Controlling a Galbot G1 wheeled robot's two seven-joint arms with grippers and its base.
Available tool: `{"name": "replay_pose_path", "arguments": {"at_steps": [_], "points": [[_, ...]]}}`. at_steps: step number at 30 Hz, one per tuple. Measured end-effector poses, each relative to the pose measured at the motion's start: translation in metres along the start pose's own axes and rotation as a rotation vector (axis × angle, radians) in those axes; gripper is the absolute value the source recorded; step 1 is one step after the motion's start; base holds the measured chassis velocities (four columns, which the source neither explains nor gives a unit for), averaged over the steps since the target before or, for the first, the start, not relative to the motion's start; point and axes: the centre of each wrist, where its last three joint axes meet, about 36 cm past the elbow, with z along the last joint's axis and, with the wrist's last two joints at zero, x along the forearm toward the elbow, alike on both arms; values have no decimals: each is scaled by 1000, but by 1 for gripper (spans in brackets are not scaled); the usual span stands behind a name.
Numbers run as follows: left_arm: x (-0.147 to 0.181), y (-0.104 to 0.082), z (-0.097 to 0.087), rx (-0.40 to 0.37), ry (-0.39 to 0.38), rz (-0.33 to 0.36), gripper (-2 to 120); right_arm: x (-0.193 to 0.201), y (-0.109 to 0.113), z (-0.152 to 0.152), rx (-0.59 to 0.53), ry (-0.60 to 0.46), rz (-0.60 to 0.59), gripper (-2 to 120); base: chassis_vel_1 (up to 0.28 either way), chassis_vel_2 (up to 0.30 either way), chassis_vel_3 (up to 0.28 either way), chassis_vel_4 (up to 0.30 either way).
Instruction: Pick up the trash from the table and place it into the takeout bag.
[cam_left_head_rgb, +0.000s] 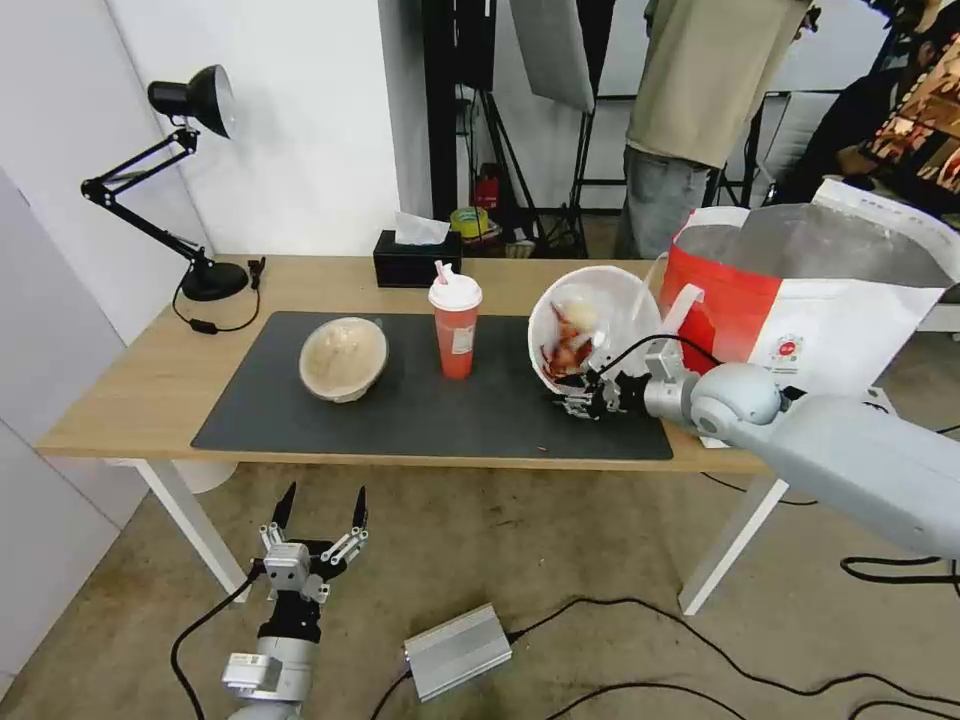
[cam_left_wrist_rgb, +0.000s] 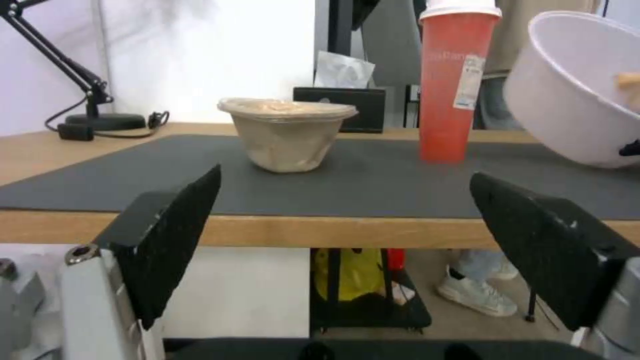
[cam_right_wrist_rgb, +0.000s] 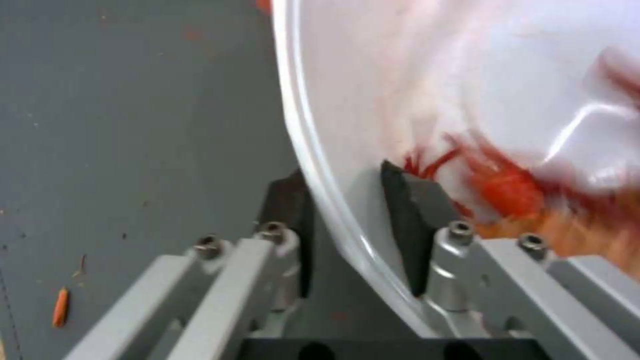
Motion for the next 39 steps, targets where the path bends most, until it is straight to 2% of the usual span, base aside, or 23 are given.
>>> {"name": "replay_pose_path", "arguments": {"at_steps": [2,3,6,21,39], "points": [[0,0,0,1,1,0,100,0,0,0,1,0,2,14,0,0,0,0],[0,0,0,1,1,0,100,0,0,0,1,0,2,14,0,0,0,0],[0,-1,1,2,2,0,100,0,0,0,3,2,3,0,0,0,0,0],[0,-3,0,3,-2,3,100,3,-1,-4,18,-13,12,0,0,0,0,0],[-1,-3,-4,0,-10,14,100,29,-3,-22,65,-45,44,0,0,0,0,0]]}}
